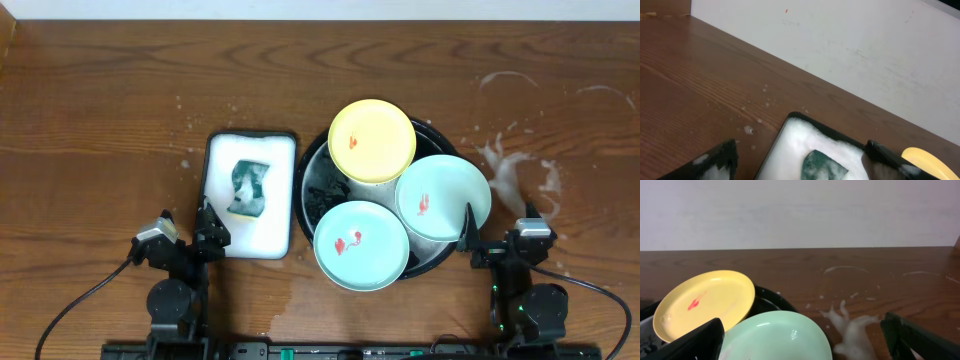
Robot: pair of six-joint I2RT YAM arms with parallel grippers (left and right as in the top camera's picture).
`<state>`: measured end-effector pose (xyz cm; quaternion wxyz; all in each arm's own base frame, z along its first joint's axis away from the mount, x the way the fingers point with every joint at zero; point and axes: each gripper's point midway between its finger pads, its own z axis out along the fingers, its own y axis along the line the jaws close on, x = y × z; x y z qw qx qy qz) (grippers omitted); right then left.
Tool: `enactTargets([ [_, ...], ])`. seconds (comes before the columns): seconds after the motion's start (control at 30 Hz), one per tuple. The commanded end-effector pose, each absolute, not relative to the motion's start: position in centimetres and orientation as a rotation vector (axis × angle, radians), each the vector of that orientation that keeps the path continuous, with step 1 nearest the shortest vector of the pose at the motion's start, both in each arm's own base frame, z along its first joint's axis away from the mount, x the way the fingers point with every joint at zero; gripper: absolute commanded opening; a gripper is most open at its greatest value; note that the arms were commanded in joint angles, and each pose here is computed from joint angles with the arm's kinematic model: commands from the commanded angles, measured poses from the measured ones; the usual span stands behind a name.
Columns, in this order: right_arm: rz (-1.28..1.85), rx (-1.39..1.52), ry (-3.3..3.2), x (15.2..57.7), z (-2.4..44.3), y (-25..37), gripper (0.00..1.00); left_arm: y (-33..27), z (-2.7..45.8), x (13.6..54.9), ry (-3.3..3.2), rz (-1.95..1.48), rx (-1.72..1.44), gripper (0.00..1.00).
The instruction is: Clean dirty plates on tray and stack at the side
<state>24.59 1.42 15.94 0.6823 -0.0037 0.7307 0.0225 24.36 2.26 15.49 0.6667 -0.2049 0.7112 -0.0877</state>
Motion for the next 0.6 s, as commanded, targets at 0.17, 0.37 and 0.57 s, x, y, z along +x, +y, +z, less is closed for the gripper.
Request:
enactTargets([
  [0.17,0.044,-0.022,1.639,24.6,15.8,1.6,0.99,2.3,14.5,24.4,1.628,-0.189,-0.466,0.81],
  [0.37,0.074,-0.04,1.643,24.5,15.7,2.1,0.99,-0.5,14.7,24.6,1.658,-0.327,-0.347,0.81],
  [0.57,0.235,-0.183,1.588,24.0,16.9,5.4,0.99,-1.6,16.2,24.6,1.623,-0.388,-0.288,0.81],
])
